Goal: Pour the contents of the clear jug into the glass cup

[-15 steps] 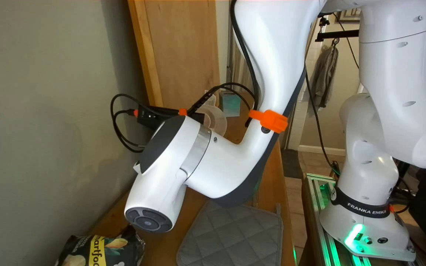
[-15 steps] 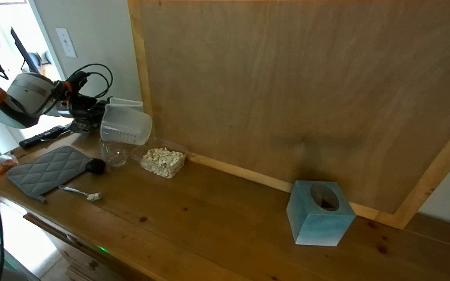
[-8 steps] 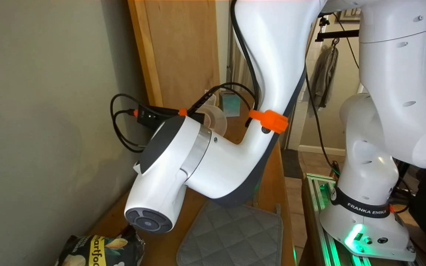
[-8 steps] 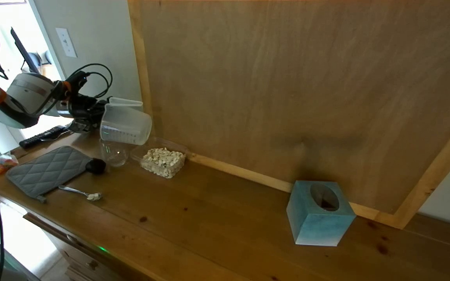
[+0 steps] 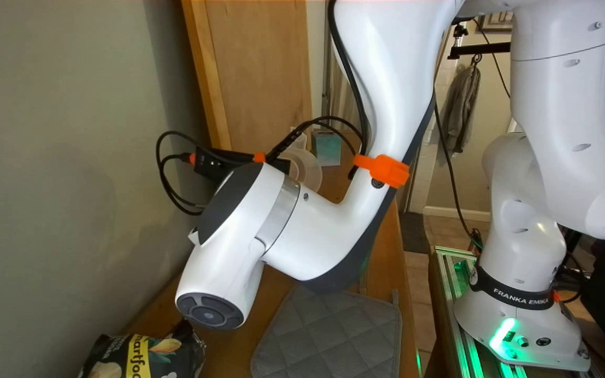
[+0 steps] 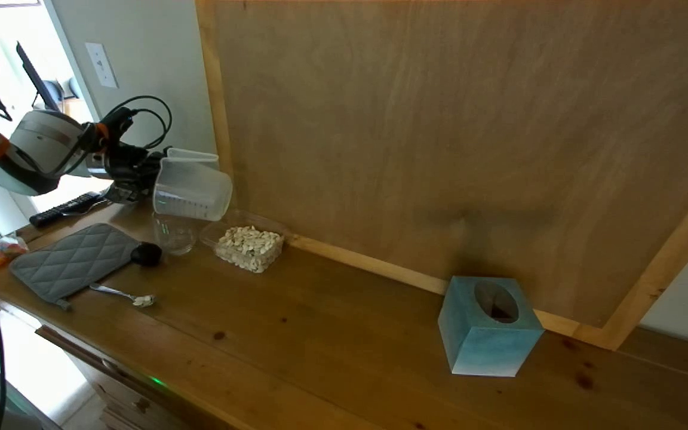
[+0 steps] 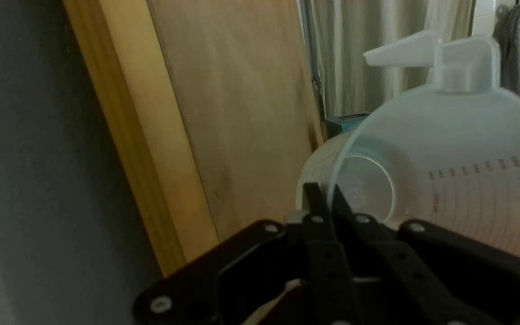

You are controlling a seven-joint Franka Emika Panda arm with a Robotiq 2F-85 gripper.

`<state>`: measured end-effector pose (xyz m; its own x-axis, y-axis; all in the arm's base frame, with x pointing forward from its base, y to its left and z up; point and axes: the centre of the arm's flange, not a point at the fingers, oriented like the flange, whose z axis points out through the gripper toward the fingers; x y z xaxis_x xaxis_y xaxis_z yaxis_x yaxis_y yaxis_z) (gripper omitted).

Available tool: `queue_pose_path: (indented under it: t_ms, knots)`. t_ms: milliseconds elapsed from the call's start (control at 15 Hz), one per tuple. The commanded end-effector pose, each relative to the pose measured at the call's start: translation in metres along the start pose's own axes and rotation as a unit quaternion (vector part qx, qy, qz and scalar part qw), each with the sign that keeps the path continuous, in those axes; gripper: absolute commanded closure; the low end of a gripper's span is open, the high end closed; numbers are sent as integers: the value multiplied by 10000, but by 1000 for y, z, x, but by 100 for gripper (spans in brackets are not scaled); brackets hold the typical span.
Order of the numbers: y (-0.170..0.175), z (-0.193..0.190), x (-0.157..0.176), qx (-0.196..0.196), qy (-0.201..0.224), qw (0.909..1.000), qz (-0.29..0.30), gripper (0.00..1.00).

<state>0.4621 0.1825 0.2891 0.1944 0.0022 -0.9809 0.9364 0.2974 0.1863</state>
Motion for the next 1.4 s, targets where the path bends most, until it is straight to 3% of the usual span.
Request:
queue_pose_path:
  t_ms: [0, 467, 1333]
  knots:
    - [3, 4, -12, -4, 47, 10000, 74, 99]
    - [7, 9, -17, 120, 184, 9996, 153, 99]
    - [9, 19, -30, 514, 892, 9940, 374, 99]
